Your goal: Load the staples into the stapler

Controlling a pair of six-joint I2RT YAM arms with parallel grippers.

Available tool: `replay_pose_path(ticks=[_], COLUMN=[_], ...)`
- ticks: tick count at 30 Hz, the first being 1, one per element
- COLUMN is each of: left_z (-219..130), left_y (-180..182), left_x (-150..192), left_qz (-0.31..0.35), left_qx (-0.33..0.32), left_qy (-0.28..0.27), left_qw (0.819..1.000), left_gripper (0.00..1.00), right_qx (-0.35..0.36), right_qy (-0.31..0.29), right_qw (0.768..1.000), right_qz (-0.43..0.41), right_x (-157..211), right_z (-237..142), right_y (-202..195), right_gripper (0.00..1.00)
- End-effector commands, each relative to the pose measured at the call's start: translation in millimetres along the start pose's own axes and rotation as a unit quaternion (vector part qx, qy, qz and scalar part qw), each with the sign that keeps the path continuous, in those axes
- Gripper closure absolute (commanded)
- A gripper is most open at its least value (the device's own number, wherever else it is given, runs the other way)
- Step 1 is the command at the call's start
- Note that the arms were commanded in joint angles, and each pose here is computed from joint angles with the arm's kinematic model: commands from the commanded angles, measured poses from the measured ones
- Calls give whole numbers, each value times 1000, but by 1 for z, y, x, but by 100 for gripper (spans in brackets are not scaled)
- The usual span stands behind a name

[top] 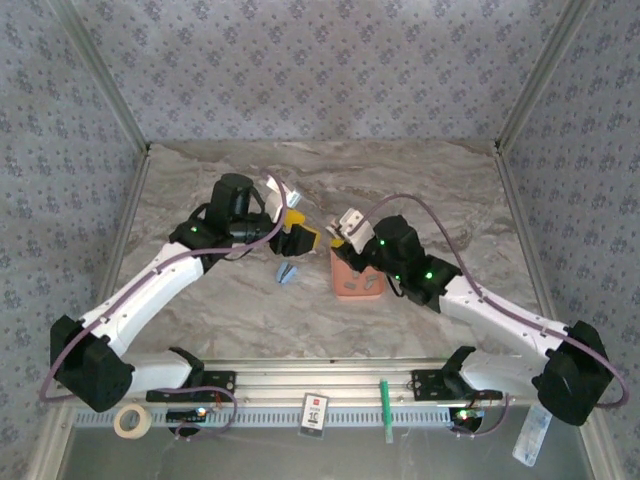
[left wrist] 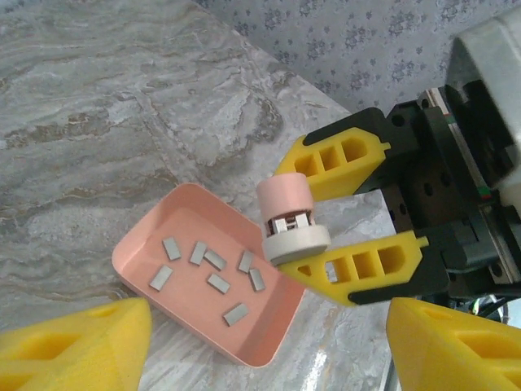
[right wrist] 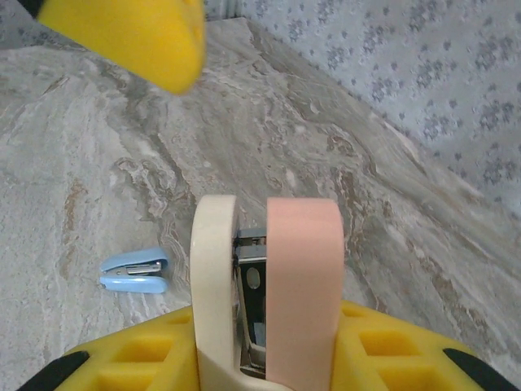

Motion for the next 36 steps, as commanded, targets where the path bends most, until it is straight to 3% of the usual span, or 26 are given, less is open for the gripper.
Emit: replay_pose_path(ticks=[1, 5, 16, 22, 31, 36], left_z=[0, 4, 14, 17, 20, 20], left_y=[-9, -15, -3, 0, 5, 7], left_x=[-4, -3, -2, 1, 7, 9], left_qz=[16, 10, -21, -16, -12, -4], left_qx=[35, 68, 44, 38, 27, 23], left_qy=[-18, -13, -10, -5, 9, 11], left_qw=[999, 998, 999, 999, 1000, 1000], left_gripper=[24, 24, 36, 52, 55, 74], right_qx=[31, 30, 40, 46, 53, 55], right_qy=[-31, -39, -55, -60, -64, -60], right_qw=[998, 996, 991, 990, 990, 990], right_qz=[-42, -72, -115, -117, -117, -118], right_x=[-14, -19, -31, -33, -37, -35], right_z=[0, 0, 3, 5, 6, 6], right_y=[0, 8, 17, 17, 15, 15], right_gripper=[63, 63, 63, 64, 63, 58])
Point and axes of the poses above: each hand's point on the last joint's axis, 136 mm out from that joint toward the fingers, its own z axis out along the fingers, its own y axis along the line the jaws close on, x = y × z, the point moved 7 cm from there along -z, back along the fingers, and after that the axes turned 5 degrees about -z, right-handed, at the moved point
